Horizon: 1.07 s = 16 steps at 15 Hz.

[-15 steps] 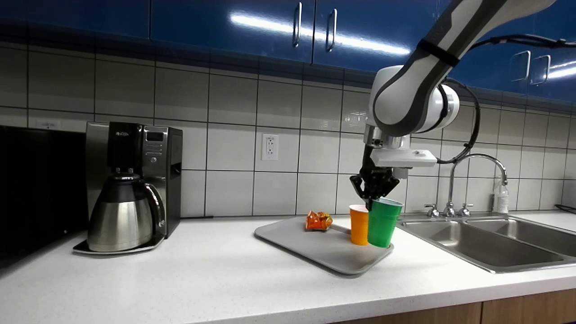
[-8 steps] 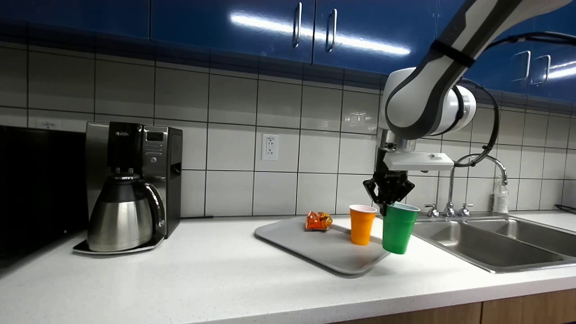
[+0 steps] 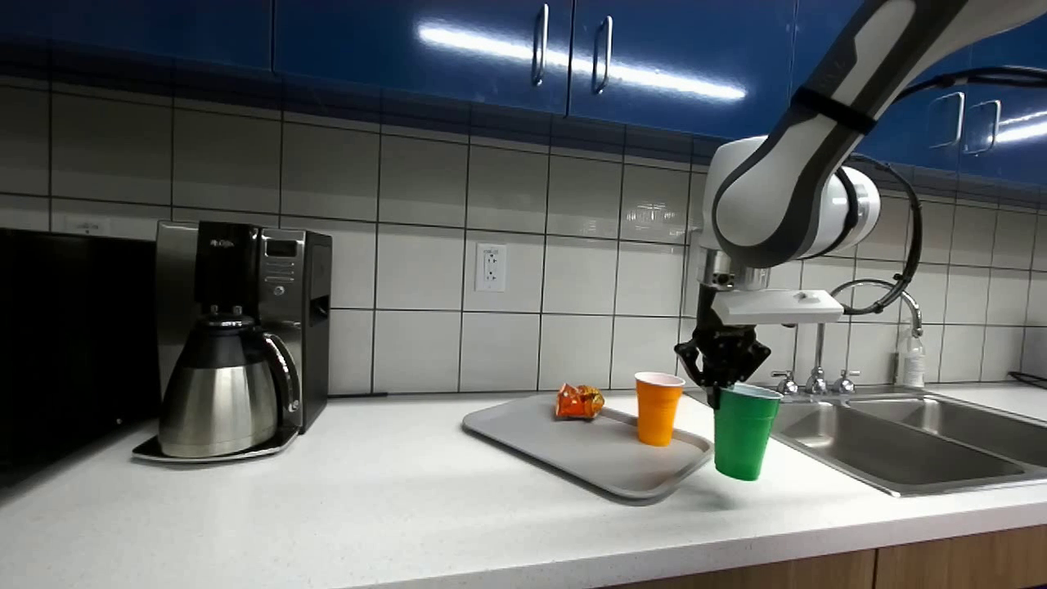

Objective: Remove the green and orange cups from the tray

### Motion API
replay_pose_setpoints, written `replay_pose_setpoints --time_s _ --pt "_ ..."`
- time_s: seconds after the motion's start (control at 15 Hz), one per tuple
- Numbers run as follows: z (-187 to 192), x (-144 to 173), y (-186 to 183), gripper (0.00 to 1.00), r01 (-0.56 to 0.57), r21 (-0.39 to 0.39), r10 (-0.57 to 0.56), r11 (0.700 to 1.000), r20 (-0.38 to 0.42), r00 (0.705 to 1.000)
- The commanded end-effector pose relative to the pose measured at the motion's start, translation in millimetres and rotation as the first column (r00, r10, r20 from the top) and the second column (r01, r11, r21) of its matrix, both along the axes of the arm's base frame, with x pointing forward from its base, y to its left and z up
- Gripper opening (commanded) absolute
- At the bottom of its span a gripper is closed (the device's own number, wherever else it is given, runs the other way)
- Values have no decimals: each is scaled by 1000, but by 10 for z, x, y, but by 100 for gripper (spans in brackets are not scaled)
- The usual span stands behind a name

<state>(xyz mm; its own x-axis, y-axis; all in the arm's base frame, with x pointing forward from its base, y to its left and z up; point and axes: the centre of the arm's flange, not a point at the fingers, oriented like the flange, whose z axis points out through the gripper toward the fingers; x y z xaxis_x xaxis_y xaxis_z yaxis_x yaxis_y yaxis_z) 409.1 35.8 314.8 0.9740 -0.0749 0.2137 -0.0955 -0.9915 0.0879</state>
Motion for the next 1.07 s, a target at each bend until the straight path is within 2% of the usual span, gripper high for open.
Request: replay_pose_setpoints --time_s 0.0,0.87,0.93,1.0 --pt "-112 -50 16 1 -1 -36 0 999 -12 1000" --pt "-409 8 40 1 -15 -57 12 998 -66 998" --pt "-416 5 44 12 -19 -57 15 998 -69 998" --pt "-415 7 50 32 -19 -59 15 998 -68 998"
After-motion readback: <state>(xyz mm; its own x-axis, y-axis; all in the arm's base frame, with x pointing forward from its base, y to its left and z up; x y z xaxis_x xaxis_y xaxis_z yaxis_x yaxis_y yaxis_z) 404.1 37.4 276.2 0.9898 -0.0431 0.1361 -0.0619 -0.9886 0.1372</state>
